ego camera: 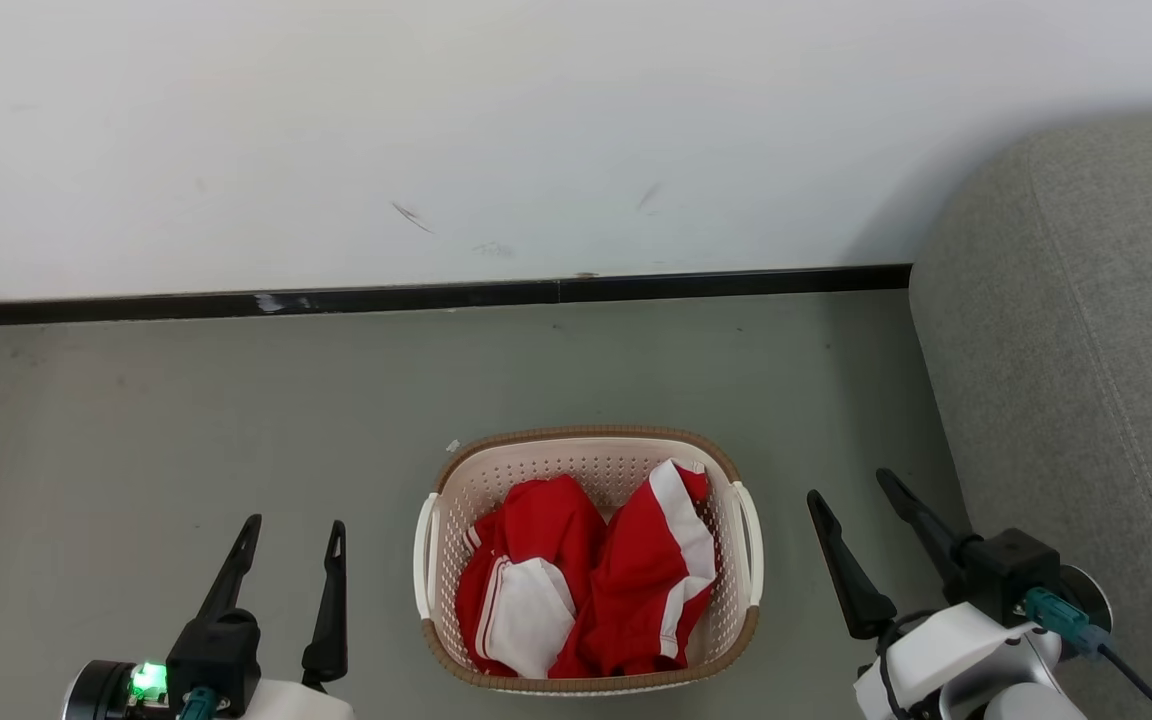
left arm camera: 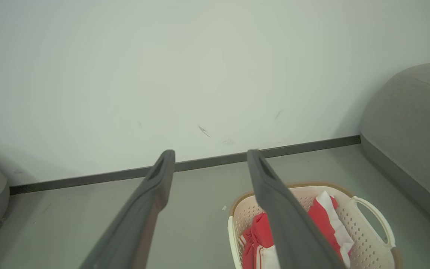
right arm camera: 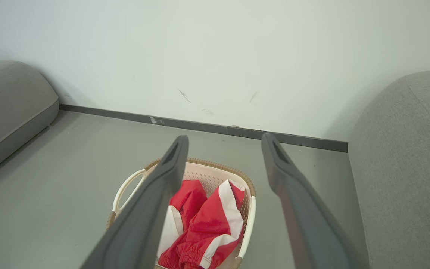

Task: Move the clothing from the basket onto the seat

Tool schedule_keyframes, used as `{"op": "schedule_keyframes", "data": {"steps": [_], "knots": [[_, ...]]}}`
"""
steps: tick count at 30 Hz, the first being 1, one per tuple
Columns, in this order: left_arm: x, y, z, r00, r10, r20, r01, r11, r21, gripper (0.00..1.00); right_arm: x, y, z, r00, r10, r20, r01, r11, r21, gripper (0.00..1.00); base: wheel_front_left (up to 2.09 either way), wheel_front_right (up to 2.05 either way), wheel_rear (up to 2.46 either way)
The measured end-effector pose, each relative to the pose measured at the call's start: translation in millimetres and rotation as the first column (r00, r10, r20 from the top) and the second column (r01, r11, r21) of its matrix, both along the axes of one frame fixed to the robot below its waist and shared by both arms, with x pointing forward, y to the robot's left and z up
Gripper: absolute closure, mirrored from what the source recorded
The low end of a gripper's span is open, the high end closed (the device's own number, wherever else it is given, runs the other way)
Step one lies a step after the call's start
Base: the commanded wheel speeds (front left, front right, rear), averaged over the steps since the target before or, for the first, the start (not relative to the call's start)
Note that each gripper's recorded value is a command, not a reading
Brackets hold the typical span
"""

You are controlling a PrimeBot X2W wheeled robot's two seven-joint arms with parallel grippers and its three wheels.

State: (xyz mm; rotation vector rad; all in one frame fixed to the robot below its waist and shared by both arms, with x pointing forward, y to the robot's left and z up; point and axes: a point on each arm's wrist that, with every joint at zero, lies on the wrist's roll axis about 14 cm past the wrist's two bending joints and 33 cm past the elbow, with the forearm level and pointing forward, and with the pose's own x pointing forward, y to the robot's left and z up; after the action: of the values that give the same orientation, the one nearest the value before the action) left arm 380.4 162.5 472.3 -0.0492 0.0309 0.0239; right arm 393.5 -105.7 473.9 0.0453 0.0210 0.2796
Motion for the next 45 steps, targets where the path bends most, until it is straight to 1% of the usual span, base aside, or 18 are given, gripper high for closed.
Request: {"op": "schedule_keyframes", "data": {"steps": [7,14,20,24,32,41,43,45], "knots": [[3.6,1.0,-10.7,0.999,-0.034,-0.031,0.035,0.998,0.044,0.00,1.8,-2.8,-2.3,1.000,-0.008,-0.005,0.008,1.000,-0.002,0.00,0.00,0.00,0.00],[9.4,-8.6,-25.1,0.992,-0.098,-0.074,0.103,0.992,0.073,0.00,5.0,-11.8,-4.3,0.999,-0.035,-0.008,0.035,0.999,-0.006,0.00,0.00,0.00,0.00],[13.6,-23.2,-39.3,0.980,-0.162,-0.116,0.171,0.982,0.074,0.00,7.8,-20.1,-6.6,0.998,-0.060,-0.012,0.060,0.998,-0.008,0.00,0.00,0.00,0.00],[18.8,-33.7,-45.8,0.969,-0.207,-0.133,0.220,0.971,0.091,0.00,9.0,-23.9,-10.2,0.997,-0.071,-0.020,0.071,0.997,-0.010,0.00,0.00,0.00,0.00],[20.8,-50.0,-67.1,0.942,-0.272,-0.195,0.294,0.951,0.093,0.00,10.8,-31.5,-17.7,0.995,-0.093,-0.039,0.093,0.996,-0.016,0.00,0.00,0.00,0.00],[36.5,-72.0,-82.0,0.909,-0.350,-0.226,0.376,0.922,0.087,0.00,15.1,-40.7,-26.2,0.991,-0.119,-0.055,0.118,0.993,-0.027,0.00,0.00,0.00,0.00],[40.6,-77.9,-89.2,0.895,-0.374,-0.243,0.406,0.909,0.095,0.00,16.4,-42.7,-29.9,0.990,-0.125,-0.063,0.123,0.992,-0.030,0.00,0.00,0.00,0.00],[42.0,-80.2,-91.4,0.889,-0.384,-0.247,0.417,0.904,0.096,0.00,16.8,-43.6,-31.2,0.990,-0.127,-0.066,0.125,0.992,-0.031,0.00,0.00,0.00,0.00]]}}
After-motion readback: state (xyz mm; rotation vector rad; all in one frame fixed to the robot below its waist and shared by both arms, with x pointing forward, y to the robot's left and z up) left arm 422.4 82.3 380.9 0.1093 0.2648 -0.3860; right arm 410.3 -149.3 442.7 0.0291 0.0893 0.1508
